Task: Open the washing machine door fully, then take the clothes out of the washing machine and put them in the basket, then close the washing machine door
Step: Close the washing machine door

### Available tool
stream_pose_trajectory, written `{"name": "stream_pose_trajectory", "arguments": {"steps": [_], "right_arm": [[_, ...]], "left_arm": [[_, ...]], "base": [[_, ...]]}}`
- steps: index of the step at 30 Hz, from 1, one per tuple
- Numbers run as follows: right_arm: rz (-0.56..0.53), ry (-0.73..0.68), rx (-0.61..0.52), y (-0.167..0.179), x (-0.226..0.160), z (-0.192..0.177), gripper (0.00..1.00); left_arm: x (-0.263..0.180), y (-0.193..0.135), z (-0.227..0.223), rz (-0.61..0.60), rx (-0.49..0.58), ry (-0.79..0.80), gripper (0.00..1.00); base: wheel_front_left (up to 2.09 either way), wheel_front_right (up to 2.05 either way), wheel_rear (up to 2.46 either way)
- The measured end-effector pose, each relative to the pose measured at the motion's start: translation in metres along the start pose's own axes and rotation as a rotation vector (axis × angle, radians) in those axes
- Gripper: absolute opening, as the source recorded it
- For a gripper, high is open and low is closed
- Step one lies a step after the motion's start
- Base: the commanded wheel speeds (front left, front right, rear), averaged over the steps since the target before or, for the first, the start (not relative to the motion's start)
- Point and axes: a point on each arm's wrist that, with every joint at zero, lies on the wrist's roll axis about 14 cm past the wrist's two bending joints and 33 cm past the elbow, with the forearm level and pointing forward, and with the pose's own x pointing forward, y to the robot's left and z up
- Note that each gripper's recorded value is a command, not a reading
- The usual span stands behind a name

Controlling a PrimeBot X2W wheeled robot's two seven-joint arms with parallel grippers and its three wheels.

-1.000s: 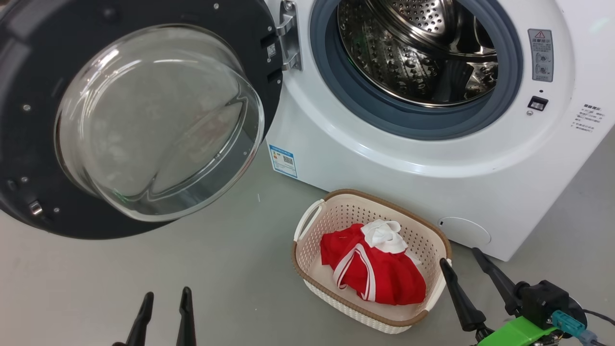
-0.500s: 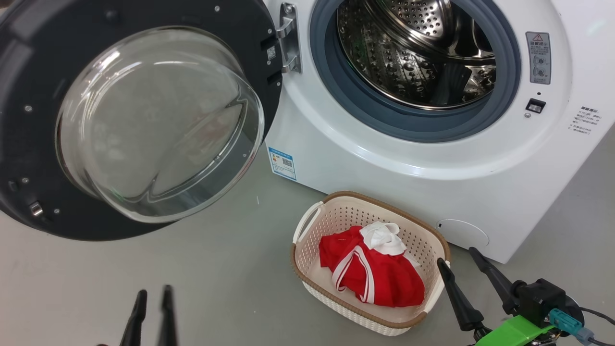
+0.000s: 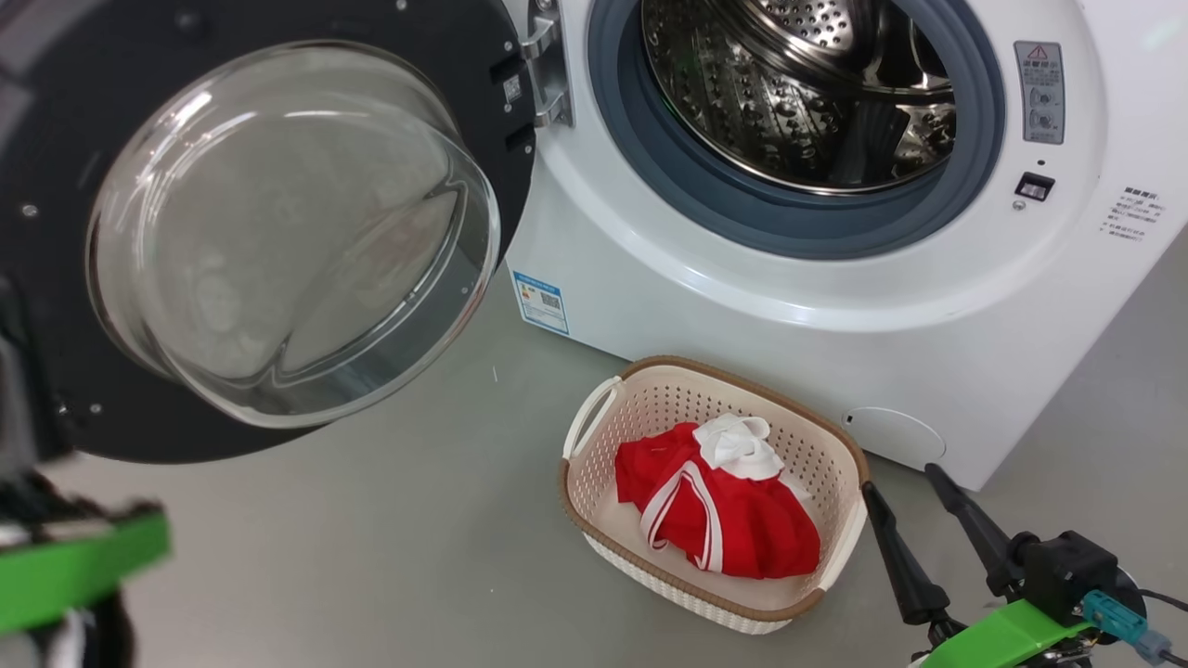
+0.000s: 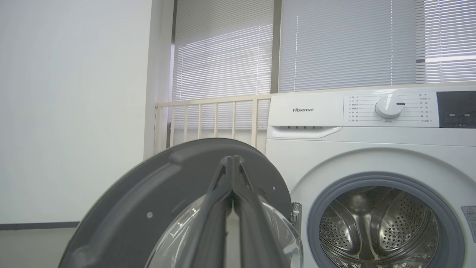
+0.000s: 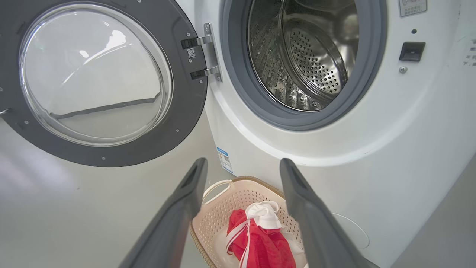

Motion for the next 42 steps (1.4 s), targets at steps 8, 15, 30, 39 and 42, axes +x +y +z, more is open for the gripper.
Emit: {"name": "stream_pose_trajectory", "arguments": {"steps": [8, 15, 30, 39, 42], "right_arm": [[-0.024, 0.001, 0.017, -0.008, 0.001, -0.004, 1.00], [-0.047, 0.005, 0.029, -0.016, 0.000, -0.008, 1.00], [-0.076, 0.042, 0.038, -0.035, 0.000, -0.025, 1.00], [-0.074, 0.053, 0.034, -0.047, 0.010, -0.032, 1.00], [-0.074, 0.061, 0.032, -0.050, 0.010, -0.036, 1.00]], "left_arm": [[0.072, 0.017, 0.056, -0.018, 0.062, -0.187, 0.00], [0.116, 0.061, 0.070, 0.090, 0.019, -0.213, 0.00], [0.145, 0.146, -0.010, 0.387, -0.148, 0.120, 0.00], [0.141, 0.128, -0.087, 0.441, -0.359, 0.500, 0.00], [0.142, 0.121, -0.096, 0.437, -0.382, 0.554, 0.00]], "base": [[0.00, 0.00, 0.00], [0.00, 0.00, 0.00], [0.00, 0.00, 0.00], [0.00, 0.00, 0.00], [0.00, 0.00, 0.00]]}}
